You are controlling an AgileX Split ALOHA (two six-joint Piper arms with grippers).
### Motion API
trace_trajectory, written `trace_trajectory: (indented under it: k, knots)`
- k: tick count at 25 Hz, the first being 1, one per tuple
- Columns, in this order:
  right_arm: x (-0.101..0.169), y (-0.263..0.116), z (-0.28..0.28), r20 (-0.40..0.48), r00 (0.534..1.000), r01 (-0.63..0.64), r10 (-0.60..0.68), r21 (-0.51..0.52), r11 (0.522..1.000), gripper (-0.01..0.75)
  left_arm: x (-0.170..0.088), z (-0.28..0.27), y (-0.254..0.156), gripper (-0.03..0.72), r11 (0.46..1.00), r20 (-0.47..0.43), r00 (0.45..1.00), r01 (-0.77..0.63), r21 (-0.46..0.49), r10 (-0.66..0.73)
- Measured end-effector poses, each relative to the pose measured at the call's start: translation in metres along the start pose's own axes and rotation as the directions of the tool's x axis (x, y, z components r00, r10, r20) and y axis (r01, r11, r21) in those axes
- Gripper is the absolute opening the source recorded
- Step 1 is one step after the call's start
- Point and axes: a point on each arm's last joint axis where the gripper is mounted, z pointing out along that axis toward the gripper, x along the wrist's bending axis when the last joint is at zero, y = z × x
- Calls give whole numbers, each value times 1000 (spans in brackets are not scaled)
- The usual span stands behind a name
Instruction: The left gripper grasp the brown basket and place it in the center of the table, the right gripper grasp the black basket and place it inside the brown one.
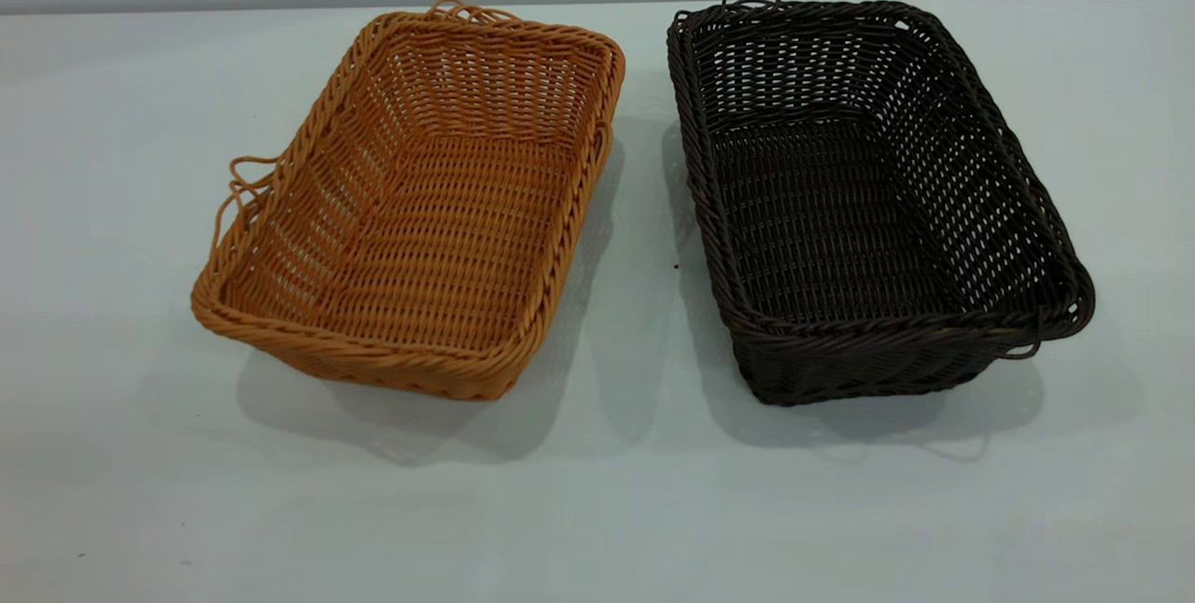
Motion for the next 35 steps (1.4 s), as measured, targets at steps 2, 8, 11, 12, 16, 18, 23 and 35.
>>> trace_trajectory:
  k: [2, 8, 11, 12, 16, 18, 23, 35]
  knots:
    - [0, 0, 0, 0, 1000, 0, 0, 0, 1000, 547, 0, 0, 0, 404, 1000, 0, 1000, 0, 0, 0]
    - [2, 7, 11, -21, 1000, 23, -22, 79, 997, 542, 0, 6, 6, 404, 996, -2, 997, 72, 54, -72]
    - [8, 19, 22, -81, 995, 72, -62, 133, 989, 542, 1, 17, 17, 407, 988, -4, 998, 69, 140, -69]
    - [11, 23, 27, -107, 992, 78, -62, 150, 986, 546, 1, 21, 24, 411, 985, -3, 998, 56, 161, -56]
    - [22, 42, 56, -228, 972, 97, -52, 190, 977, 587, 3, 36, 57, 455, 984, 7, 1000, -16, 176, 15]
    - [28, 50, 73, -293, 954, 120, -57, 201, 972, 605, 4, 46, 75, 489, 985, 9, 999, -36, 171, 35]
    - [44, 60, 125, -472, 881, 144, 19, 307, 941, 608, 7, 72, 118, 542, 989, 4, 999, -51, 137, 51]
    - [113, 21, 243, -271, 849, -81, 454, 783, 617, 589, 8, 134, 168, 549, 983, 42, 997, -75, 168, 69]
